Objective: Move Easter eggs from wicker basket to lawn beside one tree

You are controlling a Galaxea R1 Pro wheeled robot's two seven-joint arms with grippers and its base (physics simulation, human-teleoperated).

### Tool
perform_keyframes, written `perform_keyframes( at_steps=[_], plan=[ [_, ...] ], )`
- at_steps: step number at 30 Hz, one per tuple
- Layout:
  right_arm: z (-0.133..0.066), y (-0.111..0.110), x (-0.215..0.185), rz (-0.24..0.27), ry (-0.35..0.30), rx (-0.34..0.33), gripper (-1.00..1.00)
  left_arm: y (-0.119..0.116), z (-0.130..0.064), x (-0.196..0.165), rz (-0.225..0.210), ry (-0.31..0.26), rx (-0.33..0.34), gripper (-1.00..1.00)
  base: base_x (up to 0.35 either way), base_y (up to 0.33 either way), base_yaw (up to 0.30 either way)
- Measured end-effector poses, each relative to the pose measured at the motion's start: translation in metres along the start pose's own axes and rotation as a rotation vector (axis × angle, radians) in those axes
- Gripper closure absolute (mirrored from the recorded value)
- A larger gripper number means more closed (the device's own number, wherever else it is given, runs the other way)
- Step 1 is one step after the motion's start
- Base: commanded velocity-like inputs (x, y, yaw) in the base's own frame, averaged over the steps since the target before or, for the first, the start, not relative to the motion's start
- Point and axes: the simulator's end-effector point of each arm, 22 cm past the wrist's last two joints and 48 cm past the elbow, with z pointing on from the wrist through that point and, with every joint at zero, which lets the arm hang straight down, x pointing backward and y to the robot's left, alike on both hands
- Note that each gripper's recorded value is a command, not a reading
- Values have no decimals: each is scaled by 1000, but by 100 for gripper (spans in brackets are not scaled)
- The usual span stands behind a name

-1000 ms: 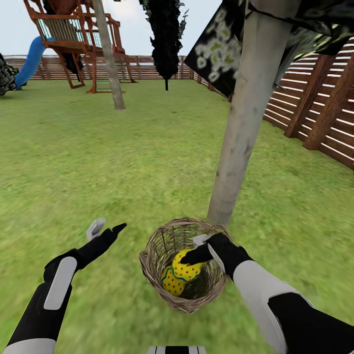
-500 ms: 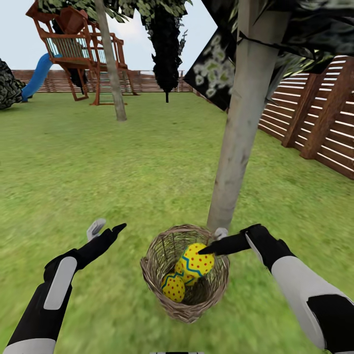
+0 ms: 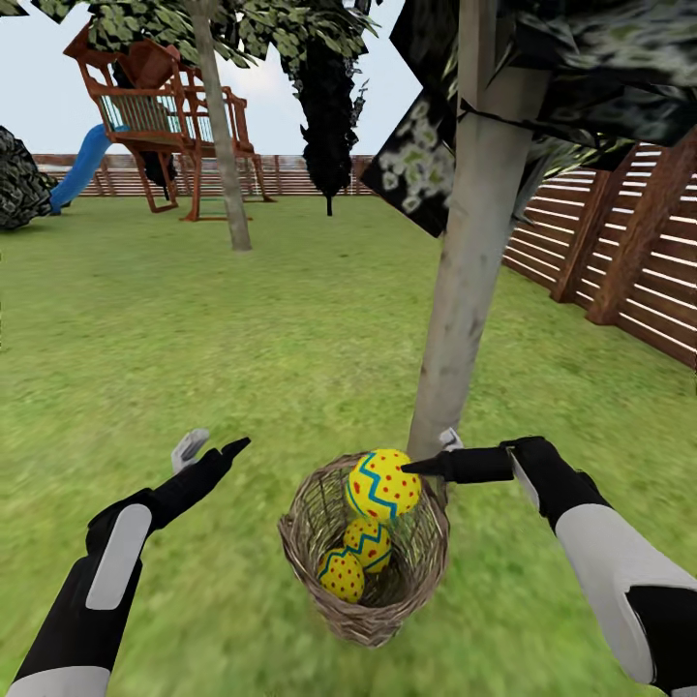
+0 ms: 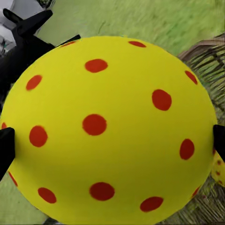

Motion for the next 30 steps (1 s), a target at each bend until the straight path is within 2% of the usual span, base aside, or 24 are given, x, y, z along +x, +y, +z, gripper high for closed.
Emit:
perform_keyframes(
  at_steps=[4, 17, 19, 20, 21, 23, 24, 25, 30],
  plan=[
    [-2, 15, -17, 6, -45, -42, 100, -9, -1, -6, 1, 1, 5, -100, -263, 0, -2],
    [-12, 41, -42, -1, -55, -51, 100, -35, -7, -28, 3, -6, 11, -100, -5, 0, -243],
    [-14, 52, -46, 1, -56, -87, 100, -40, -8, -32, 4, -7, 13, -100, 0, 0, -261],
    [-21, 68, -48, 5, -62, -160, 100, -42, -9, -34, 4, -7, 13, -100, 0, 0, -261],
    [-29, 71, -51, 7, -73, -173, 100, -44, -9, -35, 4, -8, 13, -100, 0, 0, -261],
    [-53, 68, -67, 14, -140, -161, 100, -48, -10, -39, 5, -9, 15, -100, 0, 0, -261],
    [-74, 62, -76, 17, -184, -141, 100, -50, -11, -40, 5, -9, 15, -100, 0, 0, -261],
    [-82, 61, -79, 18, -195, -132, 100, -52, -11, -41, 5, -8, 16, -100, 0, 0, -261],
    [-96, 66, -91, 18, -220, -122, 100, -63, -13, -49, 5, -10, 19, -100, 0, 0, -261]
  ],
)
